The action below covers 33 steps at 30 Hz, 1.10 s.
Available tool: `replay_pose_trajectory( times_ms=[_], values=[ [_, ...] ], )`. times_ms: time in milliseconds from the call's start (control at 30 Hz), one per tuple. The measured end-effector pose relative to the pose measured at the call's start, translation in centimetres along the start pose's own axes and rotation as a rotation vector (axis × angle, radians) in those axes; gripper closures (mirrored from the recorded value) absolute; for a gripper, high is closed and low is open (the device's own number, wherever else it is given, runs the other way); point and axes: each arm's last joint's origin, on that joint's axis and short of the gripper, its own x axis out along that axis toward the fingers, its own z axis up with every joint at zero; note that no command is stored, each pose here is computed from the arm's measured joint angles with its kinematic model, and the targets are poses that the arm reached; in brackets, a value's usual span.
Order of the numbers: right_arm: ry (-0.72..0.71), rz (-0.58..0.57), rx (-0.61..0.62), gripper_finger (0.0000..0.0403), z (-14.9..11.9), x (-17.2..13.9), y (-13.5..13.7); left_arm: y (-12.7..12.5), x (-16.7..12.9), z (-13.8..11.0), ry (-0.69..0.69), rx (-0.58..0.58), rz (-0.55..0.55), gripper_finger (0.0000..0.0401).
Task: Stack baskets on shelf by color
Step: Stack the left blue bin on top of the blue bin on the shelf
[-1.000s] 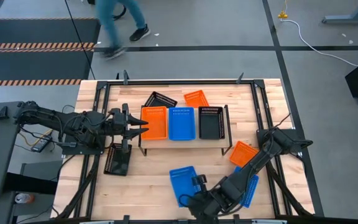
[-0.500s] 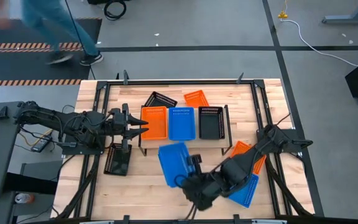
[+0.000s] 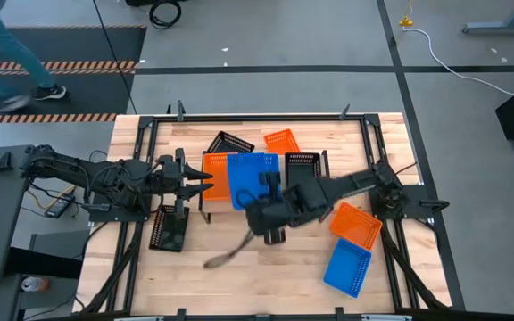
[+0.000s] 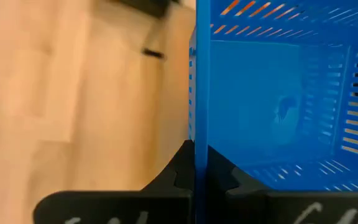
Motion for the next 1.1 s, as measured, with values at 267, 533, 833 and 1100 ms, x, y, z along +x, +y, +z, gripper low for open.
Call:
replay_pose_trajectory(
  times_ms=[267,533,833,1100],
  values=[
    [0.129,0.033,0.047,0.0394,-0.9,1.5,-3.3,0.0,0.0,0.0,0.000,0.009,0.000,0.0284],
    [0.202,0.041,0.073,0.0392,-1.6,1.7,-4.1,0.0,0.0,0.0,0.001,0.013,0.000,0.0284],
    [0.203,0.084,0.086,0.0391,-1.5,1.8,-4.0,0.0,0.0,0.0,0.000,0.011,0.000,0.0284],
    [0.208,0.077,0.137,0.0375,-1.5,1.9,-4.4,0.0,0.0,0.0,0.000,0.010,0.000,0.0284]
  ],
)
